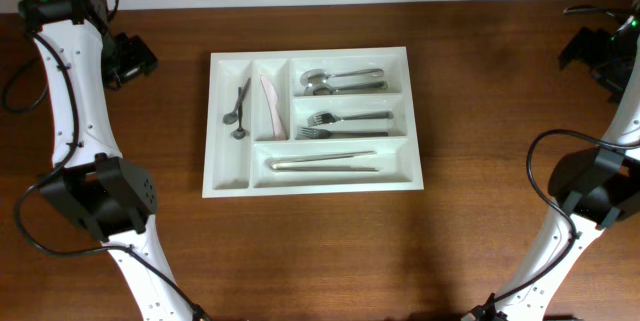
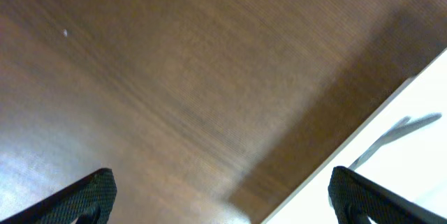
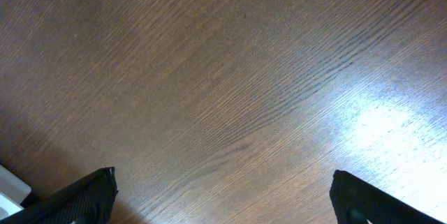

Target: Pack container

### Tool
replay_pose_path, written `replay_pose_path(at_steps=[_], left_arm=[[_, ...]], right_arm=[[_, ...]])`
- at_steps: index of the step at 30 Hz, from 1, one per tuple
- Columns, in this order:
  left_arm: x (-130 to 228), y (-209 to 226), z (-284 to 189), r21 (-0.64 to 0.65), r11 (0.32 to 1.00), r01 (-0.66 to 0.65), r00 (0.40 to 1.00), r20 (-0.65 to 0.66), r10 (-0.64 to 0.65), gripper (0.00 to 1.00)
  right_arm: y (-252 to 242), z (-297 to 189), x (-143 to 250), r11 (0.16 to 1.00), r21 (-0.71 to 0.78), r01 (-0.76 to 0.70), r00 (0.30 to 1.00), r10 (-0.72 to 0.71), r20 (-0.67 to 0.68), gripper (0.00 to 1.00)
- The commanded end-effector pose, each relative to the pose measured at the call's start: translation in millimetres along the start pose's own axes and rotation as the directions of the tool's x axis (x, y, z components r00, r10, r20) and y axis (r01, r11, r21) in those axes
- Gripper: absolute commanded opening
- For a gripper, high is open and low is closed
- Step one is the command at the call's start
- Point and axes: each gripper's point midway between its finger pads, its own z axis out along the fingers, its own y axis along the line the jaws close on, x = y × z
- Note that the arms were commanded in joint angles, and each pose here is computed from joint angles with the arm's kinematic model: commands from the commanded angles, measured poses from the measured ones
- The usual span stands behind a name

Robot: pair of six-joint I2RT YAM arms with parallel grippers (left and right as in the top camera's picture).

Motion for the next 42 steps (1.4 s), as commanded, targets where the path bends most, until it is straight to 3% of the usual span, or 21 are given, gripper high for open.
replay_pose_path(at_steps=[1, 42], left_arm=[[5.9, 4.6, -14.2, 0.006, 1.0, 0.014, 1.0, -0.002, -0.014, 0.99], [10.6, 6.6, -14.3, -0.003, 1.0, 0.011, 1.0, -0.021, -0.011, 0.99]], right_arm=[[3.6, -17.0, -2.3, 1.0, -0.017, 0.009, 0.999, -0.008, 0.04, 0.99], [3.7, -17.0, -2.5, 1.0, -0.017, 0.009, 0.999, -0.008, 0.04, 0.99]])
